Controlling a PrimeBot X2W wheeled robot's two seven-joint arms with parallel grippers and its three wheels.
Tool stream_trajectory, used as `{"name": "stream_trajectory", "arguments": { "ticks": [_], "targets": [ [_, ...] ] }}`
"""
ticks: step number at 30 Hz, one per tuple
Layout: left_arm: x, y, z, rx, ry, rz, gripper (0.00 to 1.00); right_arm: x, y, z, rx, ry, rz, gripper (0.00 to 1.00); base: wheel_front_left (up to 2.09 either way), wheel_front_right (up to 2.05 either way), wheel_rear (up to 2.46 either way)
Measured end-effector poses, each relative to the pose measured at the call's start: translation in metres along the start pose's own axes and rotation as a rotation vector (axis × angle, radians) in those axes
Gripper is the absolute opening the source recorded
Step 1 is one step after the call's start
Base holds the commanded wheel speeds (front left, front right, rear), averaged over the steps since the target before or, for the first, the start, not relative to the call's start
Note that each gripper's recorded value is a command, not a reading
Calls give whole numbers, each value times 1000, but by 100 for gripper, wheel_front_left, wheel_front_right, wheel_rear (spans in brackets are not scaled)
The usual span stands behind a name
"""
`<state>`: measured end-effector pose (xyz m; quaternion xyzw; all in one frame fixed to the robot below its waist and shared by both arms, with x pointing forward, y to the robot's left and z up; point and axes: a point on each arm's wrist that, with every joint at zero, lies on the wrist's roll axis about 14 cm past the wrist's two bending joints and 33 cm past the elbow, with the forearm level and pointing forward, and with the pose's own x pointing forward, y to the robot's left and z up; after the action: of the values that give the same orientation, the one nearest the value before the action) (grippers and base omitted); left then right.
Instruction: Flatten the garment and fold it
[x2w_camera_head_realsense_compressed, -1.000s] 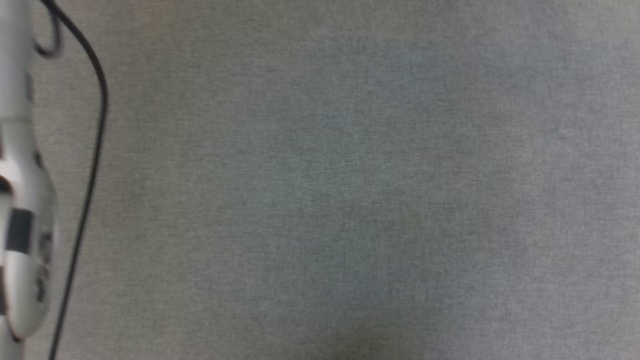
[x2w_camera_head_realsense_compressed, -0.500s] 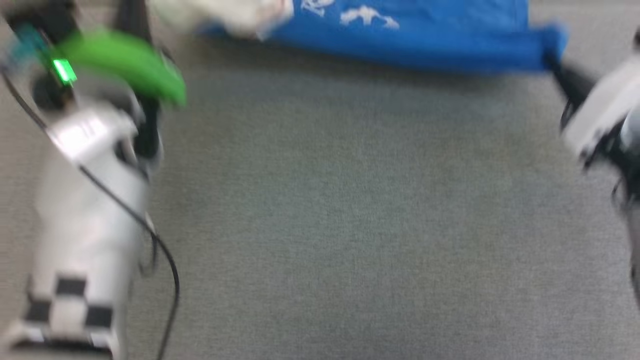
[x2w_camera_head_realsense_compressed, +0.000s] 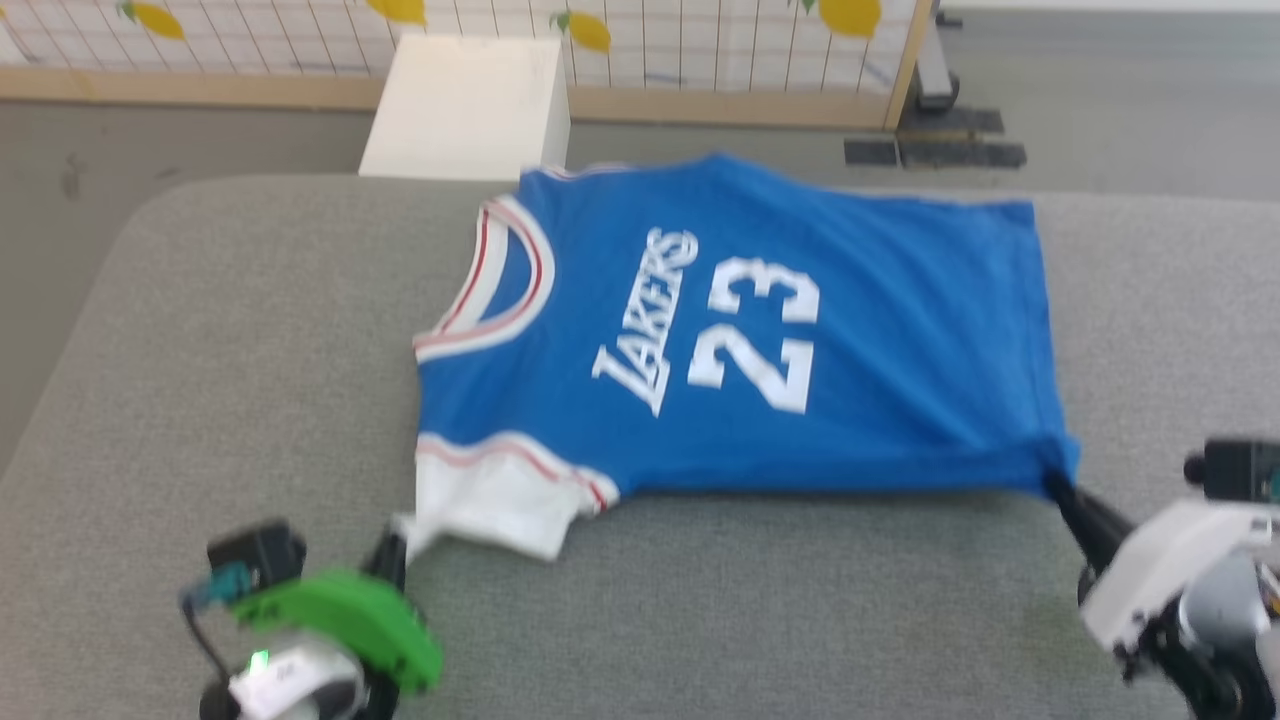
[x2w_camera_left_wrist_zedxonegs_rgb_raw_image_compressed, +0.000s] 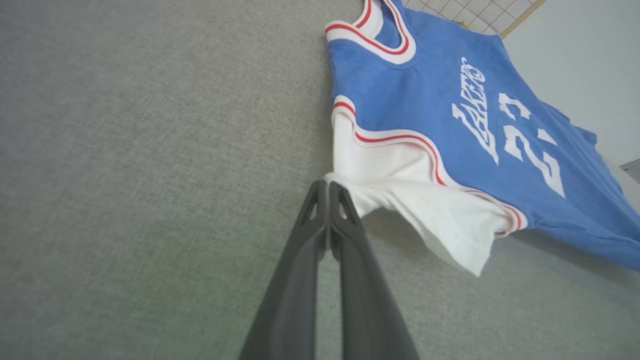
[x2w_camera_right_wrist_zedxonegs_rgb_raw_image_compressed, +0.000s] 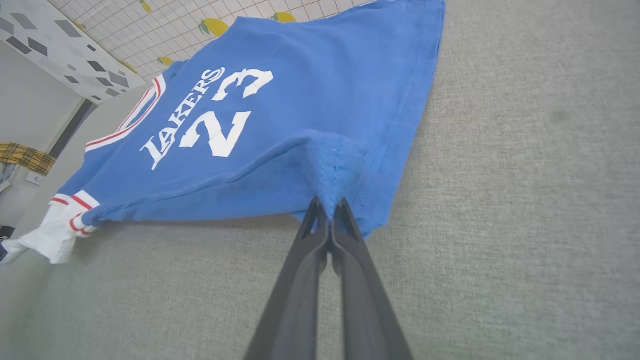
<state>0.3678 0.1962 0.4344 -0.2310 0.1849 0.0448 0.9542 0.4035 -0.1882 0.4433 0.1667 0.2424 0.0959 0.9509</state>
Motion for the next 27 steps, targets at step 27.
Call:
{"name": "stream_trajectory", "arguments": {
  "ticks": [27],
  "targets": [
    [-112, 31, -76, -119, 490, 111, 0, -83, -37, -92, -109, 361, -116, 0, 0, 0, 0]
  ]
}}
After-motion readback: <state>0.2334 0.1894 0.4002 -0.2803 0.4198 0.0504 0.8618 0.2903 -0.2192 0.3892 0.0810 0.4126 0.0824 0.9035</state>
